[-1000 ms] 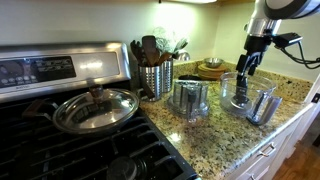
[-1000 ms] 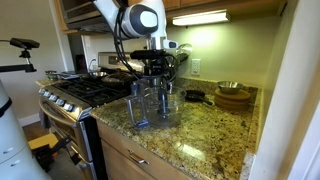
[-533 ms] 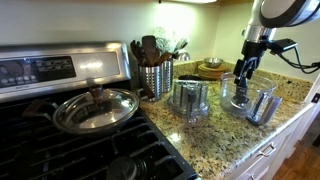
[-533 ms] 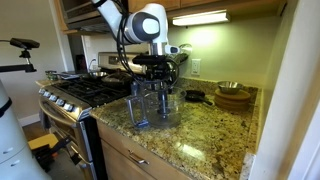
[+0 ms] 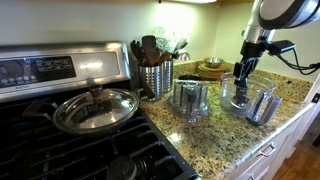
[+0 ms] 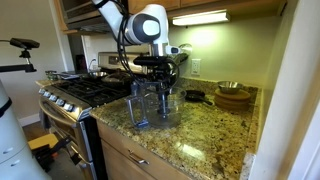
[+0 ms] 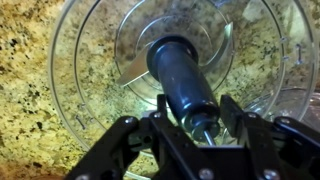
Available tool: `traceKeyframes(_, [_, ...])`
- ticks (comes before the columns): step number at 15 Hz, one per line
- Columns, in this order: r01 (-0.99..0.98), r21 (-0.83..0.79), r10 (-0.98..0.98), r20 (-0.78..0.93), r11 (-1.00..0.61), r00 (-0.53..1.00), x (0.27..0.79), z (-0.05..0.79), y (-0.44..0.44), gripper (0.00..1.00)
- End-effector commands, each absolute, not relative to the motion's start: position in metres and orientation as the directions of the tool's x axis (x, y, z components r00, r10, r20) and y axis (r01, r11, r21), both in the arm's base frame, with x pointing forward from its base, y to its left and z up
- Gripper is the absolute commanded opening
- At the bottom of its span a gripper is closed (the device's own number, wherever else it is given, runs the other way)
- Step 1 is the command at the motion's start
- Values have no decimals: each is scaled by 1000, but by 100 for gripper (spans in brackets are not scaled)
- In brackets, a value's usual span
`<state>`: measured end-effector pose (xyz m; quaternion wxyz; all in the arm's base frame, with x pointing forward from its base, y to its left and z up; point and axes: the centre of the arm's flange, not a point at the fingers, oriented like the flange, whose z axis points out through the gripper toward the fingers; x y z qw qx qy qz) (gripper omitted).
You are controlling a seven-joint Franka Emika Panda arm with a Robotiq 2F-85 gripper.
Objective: Remove the object from the appliance on the right and place it on the counter
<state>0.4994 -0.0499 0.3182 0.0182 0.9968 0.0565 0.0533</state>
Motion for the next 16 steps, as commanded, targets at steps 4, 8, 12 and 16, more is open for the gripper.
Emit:
traceKeyframes(4, [79, 46, 85, 146, -996, 986, 498, 328, -56, 19])
traceKeyframes(8, [78, 50, 84, 149, -996, 985, 495, 338, -56, 17])
traceKeyframes(12, [80, 87, 88, 98, -993, 991, 494, 334, -54, 68])
traceKeyframes(16, [86, 142, 92, 37, -986, 995, 489, 333, -51, 92])
